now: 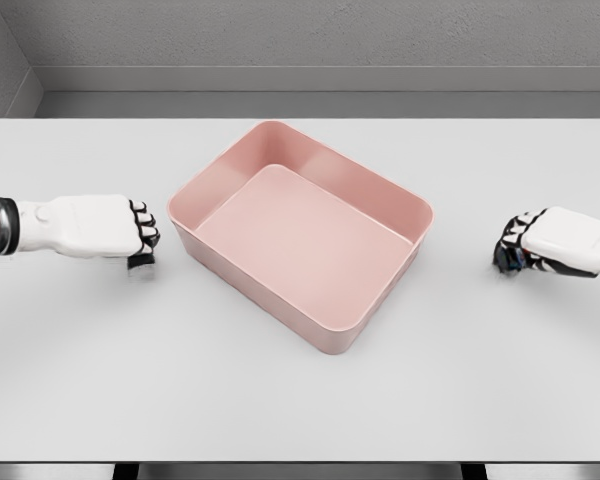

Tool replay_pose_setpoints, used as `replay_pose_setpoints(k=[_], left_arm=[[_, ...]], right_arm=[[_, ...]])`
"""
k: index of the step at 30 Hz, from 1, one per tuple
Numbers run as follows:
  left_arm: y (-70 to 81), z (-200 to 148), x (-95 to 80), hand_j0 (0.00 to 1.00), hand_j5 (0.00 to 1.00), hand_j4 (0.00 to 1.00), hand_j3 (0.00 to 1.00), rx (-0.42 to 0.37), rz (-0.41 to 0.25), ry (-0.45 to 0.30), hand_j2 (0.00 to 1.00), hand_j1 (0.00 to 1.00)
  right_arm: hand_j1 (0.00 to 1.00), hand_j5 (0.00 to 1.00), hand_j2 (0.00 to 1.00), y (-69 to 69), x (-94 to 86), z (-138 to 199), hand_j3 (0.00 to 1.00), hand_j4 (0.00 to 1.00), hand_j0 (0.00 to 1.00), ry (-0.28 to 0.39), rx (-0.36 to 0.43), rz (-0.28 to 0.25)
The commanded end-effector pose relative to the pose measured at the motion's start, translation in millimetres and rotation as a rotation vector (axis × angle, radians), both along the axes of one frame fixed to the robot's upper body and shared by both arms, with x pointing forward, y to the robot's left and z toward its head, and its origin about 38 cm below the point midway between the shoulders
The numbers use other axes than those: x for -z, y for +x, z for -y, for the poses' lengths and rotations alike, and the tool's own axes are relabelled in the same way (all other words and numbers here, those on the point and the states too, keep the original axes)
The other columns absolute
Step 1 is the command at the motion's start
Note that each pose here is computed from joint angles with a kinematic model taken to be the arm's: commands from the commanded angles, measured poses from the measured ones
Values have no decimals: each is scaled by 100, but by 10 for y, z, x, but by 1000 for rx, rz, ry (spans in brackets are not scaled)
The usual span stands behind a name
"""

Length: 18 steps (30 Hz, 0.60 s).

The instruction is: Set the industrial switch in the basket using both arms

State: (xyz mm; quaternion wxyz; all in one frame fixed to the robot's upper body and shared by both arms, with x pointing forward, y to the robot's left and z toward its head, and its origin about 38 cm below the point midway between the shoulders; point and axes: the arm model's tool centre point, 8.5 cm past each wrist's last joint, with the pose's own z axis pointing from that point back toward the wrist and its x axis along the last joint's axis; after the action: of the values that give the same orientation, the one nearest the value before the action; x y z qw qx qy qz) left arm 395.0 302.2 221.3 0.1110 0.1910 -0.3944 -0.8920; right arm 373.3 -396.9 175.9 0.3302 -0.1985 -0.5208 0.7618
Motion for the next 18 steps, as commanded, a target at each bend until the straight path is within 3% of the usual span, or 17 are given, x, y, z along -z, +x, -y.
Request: replay_pose_setpoints(k=[1, 18], left_arm=[[4, 9, -10, 32, 32, 32, 32, 0, 0, -5, 32, 32], [206, 78, -611, 33, 33, 33, 33, -35, 99, -68, 33, 33]], right_arm=[[47, 47, 47, 30, -74, 35, 47, 47, 47, 8, 14, 19], [41, 41, 41, 156, -404, 106, 41, 41, 41, 29, 40, 112]])
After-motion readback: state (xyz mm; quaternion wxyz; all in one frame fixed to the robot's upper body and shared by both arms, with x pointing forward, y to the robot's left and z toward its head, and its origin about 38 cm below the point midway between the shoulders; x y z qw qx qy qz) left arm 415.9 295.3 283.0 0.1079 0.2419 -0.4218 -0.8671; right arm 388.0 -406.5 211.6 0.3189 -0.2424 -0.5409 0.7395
